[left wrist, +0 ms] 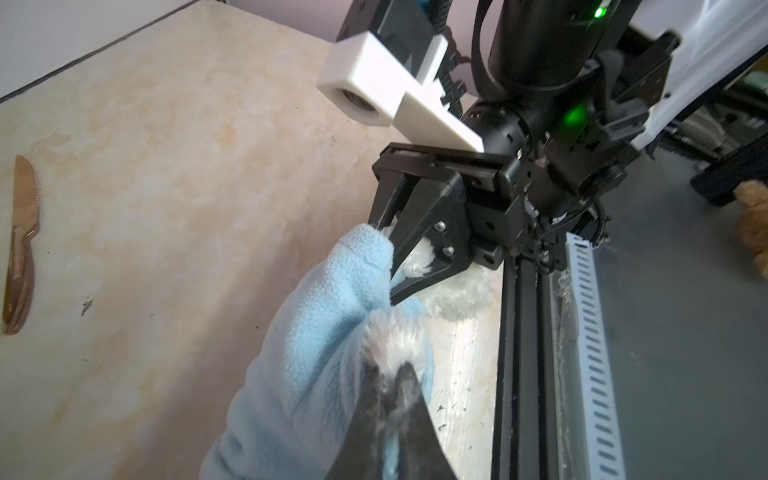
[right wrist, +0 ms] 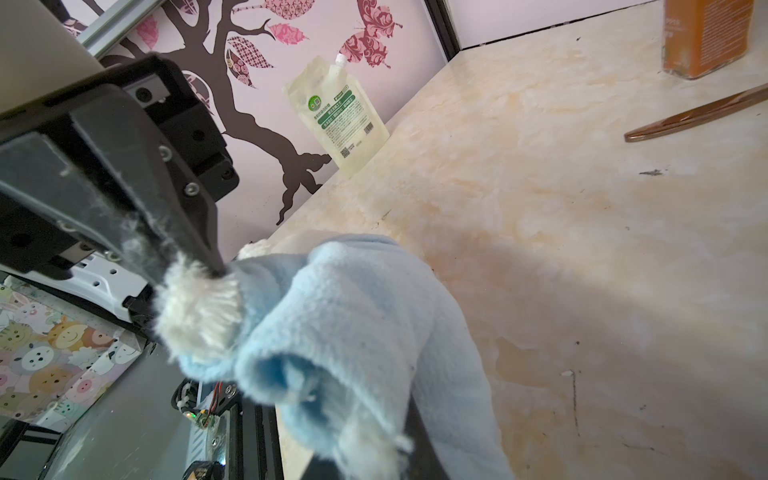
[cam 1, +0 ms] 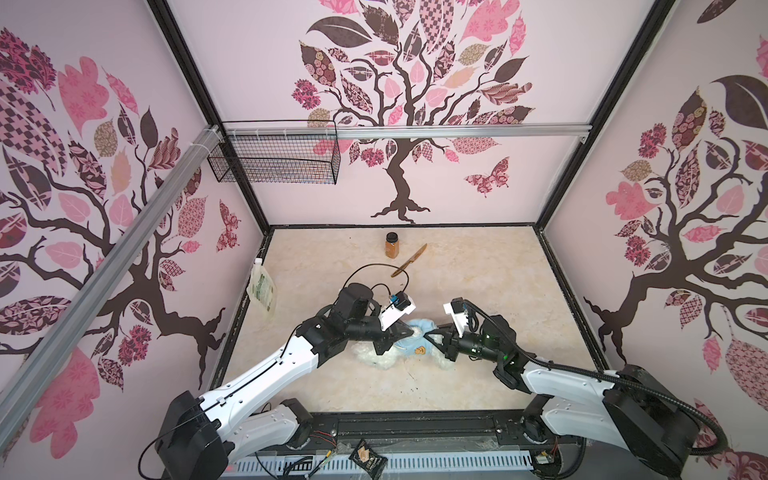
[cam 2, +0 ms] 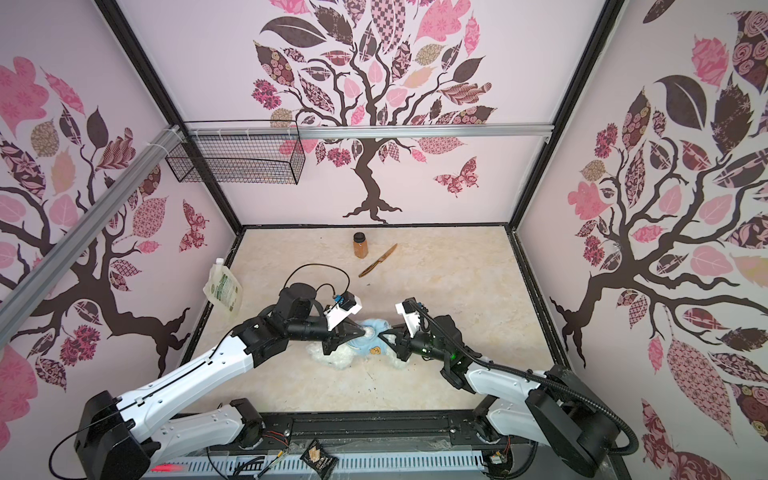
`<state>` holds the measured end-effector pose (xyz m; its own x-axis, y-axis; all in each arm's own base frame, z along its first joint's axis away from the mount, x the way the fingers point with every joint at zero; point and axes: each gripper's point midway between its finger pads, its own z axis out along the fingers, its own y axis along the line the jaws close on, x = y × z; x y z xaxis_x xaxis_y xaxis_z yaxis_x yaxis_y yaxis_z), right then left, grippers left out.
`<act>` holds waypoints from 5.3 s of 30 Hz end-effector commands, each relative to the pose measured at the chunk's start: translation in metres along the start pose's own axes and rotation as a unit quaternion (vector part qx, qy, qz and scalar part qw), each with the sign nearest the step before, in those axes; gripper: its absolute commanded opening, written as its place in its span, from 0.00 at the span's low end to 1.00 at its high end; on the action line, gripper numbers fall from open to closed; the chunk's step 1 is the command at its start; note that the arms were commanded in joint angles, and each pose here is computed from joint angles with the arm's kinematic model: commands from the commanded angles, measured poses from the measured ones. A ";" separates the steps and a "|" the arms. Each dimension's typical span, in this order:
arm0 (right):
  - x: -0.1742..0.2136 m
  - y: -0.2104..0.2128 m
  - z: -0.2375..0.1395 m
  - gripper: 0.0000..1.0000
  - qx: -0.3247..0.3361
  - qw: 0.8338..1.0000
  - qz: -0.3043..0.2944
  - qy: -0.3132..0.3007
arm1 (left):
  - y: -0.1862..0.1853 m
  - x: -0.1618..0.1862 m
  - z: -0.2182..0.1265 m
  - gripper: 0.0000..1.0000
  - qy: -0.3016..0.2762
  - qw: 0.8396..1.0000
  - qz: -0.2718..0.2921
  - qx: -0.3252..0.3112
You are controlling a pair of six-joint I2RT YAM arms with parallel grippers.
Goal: Dress the teddy bear
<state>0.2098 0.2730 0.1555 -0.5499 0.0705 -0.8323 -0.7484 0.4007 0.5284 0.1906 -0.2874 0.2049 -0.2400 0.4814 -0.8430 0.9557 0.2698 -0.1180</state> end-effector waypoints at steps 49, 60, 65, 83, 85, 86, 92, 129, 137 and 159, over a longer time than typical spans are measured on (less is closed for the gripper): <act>-0.009 -0.058 -0.010 0.43 0.199 0.979 -0.024 0.025 | 0.003 -0.064 -0.012 0.00 -0.102 0.992 -0.054 0.042; -0.062 -0.004 -0.022 0.73 0.167 0.972 -0.164 -0.035 | 0.013 -0.034 0.010 0.00 -0.066 0.994 -0.081 0.039; -0.076 0.015 -0.026 0.75 0.153 0.964 -0.208 -0.060 | 0.015 -0.032 0.013 0.00 -0.065 0.993 -0.088 0.040; -0.053 0.053 0.028 0.62 0.042 0.970 -0.233 -0.050 | 0.005 -0.039 0.012 0.00 -0.076 0.990 -0.093 0.072; -0.048 0.045 0.031 0.58 0.053 0.972 -0.226 -0.048 | 0.002 -0.042 0.010 0.00 -0.080 0.989 -0.091 0.079; -0.044 0.040 0.031 0.56 0.061 0.972 -0.221 -0.046 | 0.001 -0.044 0.009 0.00 -0.083 0.989 -0.090 0.082; -0.007 0.001 0.030 0.42 0.115 0.977 -0.179 -0.022 | -0.012 -0.069 -0.008 0.00 -0.132 0.981 -0.090 0.114; -0.017 0.028 0.005 0.75 0.086 0.980 -0.180 0.001 | 0.030 -0.042 0.013 0.00 -0.145 0.972 -0.175 0.054; -0.039 0.014 -0.020 0.77 0.131 0.974 -0.183 -0.029 | 0.057 -0.019 0.025 0.07 -0.106 0.973 -0.205 -0.019; -0.052 -0.040 0.009 0.80 0.208 0.971 -0.116 0.016 | 0.144 0.065 -0.098 0.73 -0.087 0.833 -0.333 -0.433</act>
<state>0.2574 0.2554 0.1662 -0.3811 -0.1097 -0.9180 -0.6558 0.7320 0.1848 0.3149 -0.1633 0.2256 -0.4713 -0.1147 -0.8745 0.2542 0.9318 -0.2592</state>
